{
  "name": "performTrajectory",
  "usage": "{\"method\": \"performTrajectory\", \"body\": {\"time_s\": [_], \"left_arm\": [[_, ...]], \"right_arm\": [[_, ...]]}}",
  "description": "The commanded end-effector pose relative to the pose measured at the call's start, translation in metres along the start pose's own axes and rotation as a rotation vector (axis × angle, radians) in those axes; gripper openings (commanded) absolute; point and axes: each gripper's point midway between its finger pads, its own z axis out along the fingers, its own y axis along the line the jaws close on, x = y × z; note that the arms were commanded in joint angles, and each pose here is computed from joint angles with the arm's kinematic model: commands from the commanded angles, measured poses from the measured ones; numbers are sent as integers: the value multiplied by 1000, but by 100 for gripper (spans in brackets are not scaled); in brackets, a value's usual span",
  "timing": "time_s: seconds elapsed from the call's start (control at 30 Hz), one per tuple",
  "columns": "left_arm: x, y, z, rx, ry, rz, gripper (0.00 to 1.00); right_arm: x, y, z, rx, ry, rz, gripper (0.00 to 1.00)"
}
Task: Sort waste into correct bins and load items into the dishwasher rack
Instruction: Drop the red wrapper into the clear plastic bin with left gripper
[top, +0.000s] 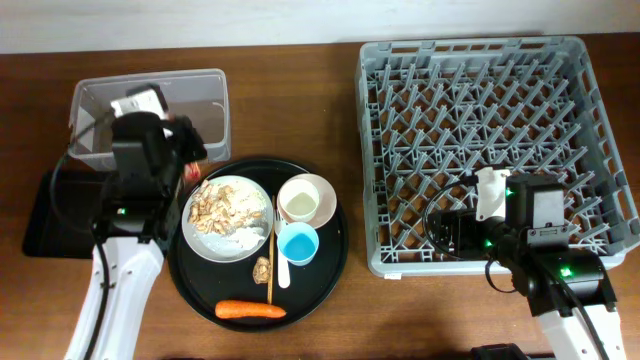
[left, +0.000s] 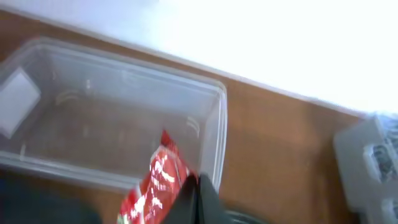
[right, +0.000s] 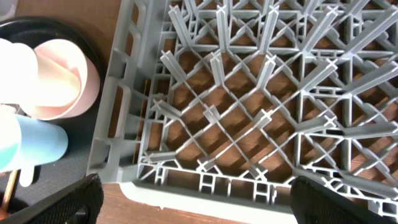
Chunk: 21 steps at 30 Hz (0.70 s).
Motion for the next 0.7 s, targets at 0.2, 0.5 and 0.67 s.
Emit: {"method": "performTrajectory", "body": {"time_s": [0.2,0.5,0.67], "left_arm": [[-3,27,104,-164,-204,-34,1],[25,33,127,-180,-147,-12,53],[27,30,110,-187,-44,192,72]], "right_arm": [[-7,0,-5,7,-23,1,99],[-7,0,-5,7,-23,1,99],[-7,0,-4,7,-22,1,99]]}}
